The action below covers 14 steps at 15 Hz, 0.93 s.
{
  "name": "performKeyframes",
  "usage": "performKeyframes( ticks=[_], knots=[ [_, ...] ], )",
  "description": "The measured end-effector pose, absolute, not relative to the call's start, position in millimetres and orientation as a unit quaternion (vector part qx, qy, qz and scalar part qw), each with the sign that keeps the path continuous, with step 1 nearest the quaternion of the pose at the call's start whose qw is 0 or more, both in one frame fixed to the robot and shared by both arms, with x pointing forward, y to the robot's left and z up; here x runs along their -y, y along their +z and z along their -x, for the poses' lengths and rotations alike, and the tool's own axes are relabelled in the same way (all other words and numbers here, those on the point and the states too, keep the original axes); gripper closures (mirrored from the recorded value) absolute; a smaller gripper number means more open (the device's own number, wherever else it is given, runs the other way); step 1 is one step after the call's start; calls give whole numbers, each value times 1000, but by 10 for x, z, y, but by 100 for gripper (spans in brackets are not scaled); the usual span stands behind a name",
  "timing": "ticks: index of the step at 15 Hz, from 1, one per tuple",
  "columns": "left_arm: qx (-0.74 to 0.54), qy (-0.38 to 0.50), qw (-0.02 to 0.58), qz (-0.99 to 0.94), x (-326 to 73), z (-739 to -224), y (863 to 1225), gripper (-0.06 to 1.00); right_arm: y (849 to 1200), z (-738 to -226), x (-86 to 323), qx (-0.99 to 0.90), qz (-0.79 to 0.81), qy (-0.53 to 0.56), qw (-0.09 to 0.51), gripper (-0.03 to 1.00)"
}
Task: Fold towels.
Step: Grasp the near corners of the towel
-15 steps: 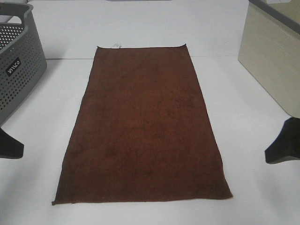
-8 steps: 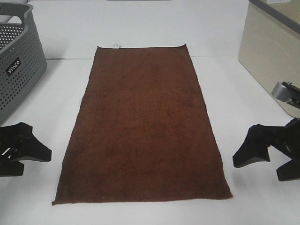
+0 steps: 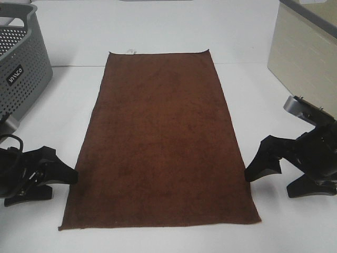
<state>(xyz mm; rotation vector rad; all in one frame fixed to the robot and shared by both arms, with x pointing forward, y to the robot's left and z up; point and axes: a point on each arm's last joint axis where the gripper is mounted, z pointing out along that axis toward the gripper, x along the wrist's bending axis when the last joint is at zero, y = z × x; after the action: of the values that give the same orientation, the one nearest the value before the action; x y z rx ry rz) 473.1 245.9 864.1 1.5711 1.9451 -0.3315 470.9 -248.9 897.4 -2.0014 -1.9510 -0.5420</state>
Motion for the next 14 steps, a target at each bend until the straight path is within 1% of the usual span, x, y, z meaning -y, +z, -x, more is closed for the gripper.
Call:
performKeyframes(
  ticks=[1, 4, 6, 7, 8, 9, 10, 11, 12, 14],
  knots=[
    [-733, -130, 305, -594, -2451, -4736, 8591, 26, 8933, -4724, 2475, 677, 694, -192, 154, 8],
    [-723, -162, 332, -583, -2387, -4783, 8503, 26, 8823, -4761, 2415, 677, 686, -205, 172, 10],
    [-712, -181, 341, -587, -2313, -4840, 8464, 26, 8787, -4764, 2250, 691, 669, -208, 176, 14],
    [-704, -188, 343, -593, -2253, -4856, 8454, 26, 8772, -4760, 2152, 692, 668, -210, 175, 17],
    [-696, -191, 343, -601, -2187, -4865, 8451, 27, 8752, -4758, 2092, 691, 670, -210, 173, 22],
    [-691, -193, 340, -608, -2126, -4865, 8439, 31, 8735, -4770, 2075, 687, 675, -211, 168, 29],
    [-687, -187, 333, -618, -2080, -4866, 8430, 38, 8716, -4776, 2078, 683, 679, -209, 166, 37],
    [-687, -181, 325, -625, -2061, -4858, 8412, 47, 8701, -4780, 2083, 682, 682, -207, 164, 46],
    [-689, -176, 317, -627, -2067, -4855, 8391, 60, 8685, -4786, 2090, 681, 685, -205, 160, 56],
    [-693, -169, 308, -629, -2081, -4853, 8365, 82, 8660, -4796, 2109, 677, 692, -200, 149, 81]
  ],
)
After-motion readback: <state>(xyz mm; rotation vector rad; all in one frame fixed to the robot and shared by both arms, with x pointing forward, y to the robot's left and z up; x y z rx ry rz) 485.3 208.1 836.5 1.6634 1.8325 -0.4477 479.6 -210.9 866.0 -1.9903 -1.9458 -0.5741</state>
